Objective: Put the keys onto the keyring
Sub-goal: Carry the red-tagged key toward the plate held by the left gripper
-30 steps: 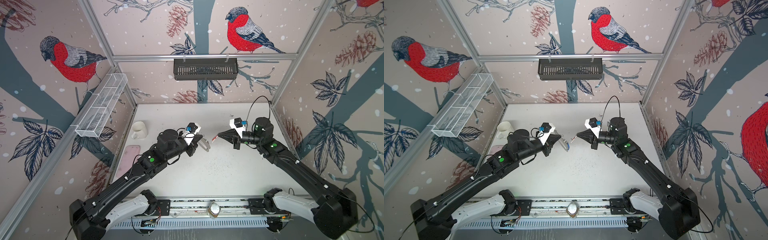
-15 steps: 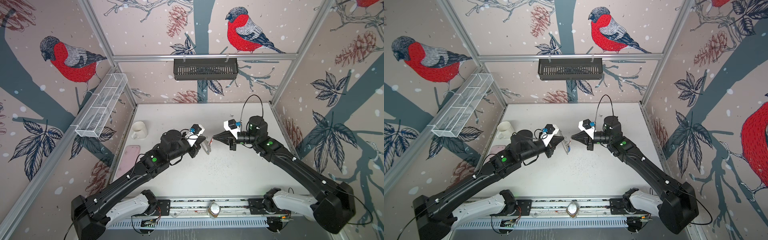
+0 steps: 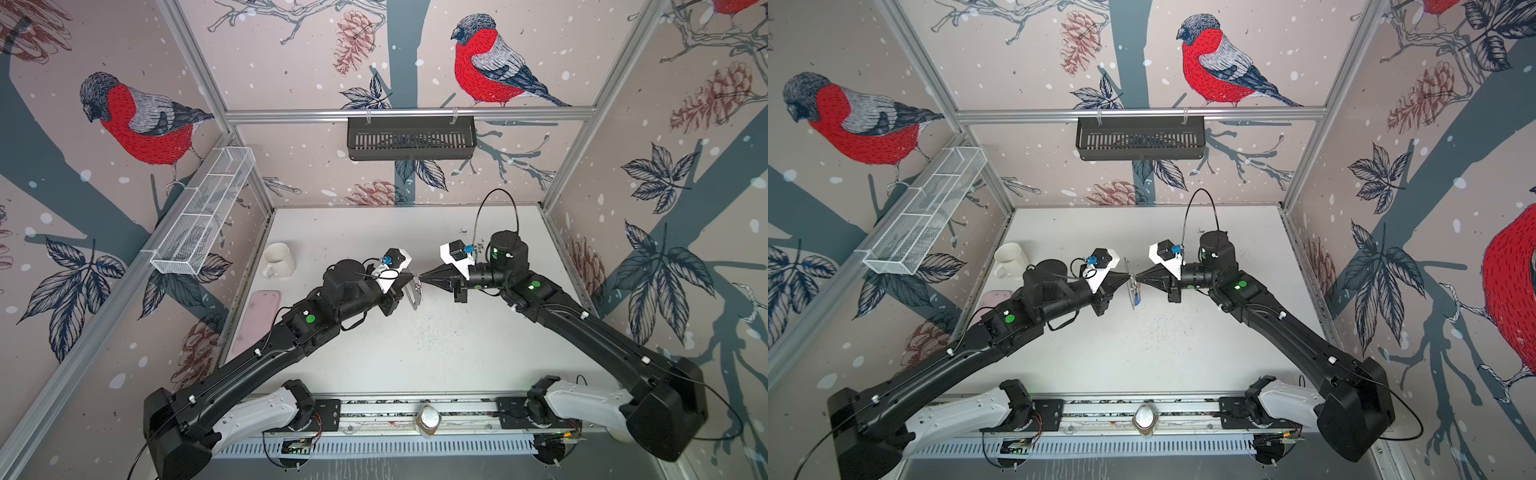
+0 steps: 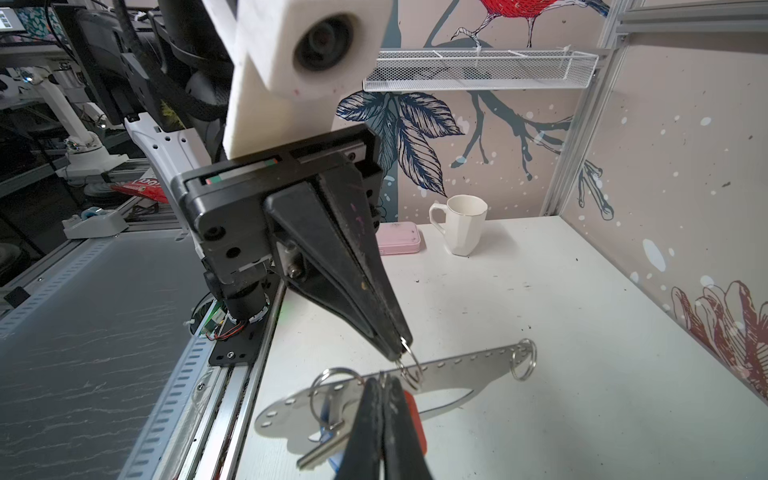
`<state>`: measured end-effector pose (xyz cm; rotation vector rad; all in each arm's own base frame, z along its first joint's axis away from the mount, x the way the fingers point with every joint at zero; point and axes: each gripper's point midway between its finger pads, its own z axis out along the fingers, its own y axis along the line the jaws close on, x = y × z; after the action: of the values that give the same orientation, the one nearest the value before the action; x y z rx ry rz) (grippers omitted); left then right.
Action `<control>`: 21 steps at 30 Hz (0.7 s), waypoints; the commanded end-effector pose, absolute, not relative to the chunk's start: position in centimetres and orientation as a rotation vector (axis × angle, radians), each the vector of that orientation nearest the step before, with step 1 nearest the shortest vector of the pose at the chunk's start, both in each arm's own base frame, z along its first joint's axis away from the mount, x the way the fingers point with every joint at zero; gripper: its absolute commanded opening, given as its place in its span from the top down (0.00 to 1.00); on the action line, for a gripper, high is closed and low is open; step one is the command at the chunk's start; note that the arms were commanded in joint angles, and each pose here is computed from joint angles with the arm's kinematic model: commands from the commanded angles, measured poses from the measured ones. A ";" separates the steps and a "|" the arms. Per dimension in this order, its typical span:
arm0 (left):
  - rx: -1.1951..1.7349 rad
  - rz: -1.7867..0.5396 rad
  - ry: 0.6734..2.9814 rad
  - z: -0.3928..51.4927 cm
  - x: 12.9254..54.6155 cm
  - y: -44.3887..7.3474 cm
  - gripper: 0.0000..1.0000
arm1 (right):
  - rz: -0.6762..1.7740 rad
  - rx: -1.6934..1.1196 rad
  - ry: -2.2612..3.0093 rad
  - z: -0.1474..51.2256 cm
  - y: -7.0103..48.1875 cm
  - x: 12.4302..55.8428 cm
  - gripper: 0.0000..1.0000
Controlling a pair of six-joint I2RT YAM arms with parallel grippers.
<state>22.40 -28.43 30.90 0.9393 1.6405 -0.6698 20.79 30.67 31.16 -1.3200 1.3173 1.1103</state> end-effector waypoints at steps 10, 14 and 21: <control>0.949 -0.664 1.588 32.1 22.2 -28.6 1.00 | 1.074 -1.300 1.312 31.8 30.8 21.4 1.00; 0.959 -0.669 1.584 32.1 22.0 -28.7 1.00 | 1.064 -1.289 1.321 31.9 30.8 21.7 1.00; 0.962 -0.683 1.554 32.5 21.5 -28.7 1.00 | 1.066 -1.282 1.339 31.7 30.8 21.9 1.00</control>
<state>21.89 -28.45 31.30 0.9616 1.6111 -0.6640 21.57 30.76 31.27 -1.2953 1.3405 1.0767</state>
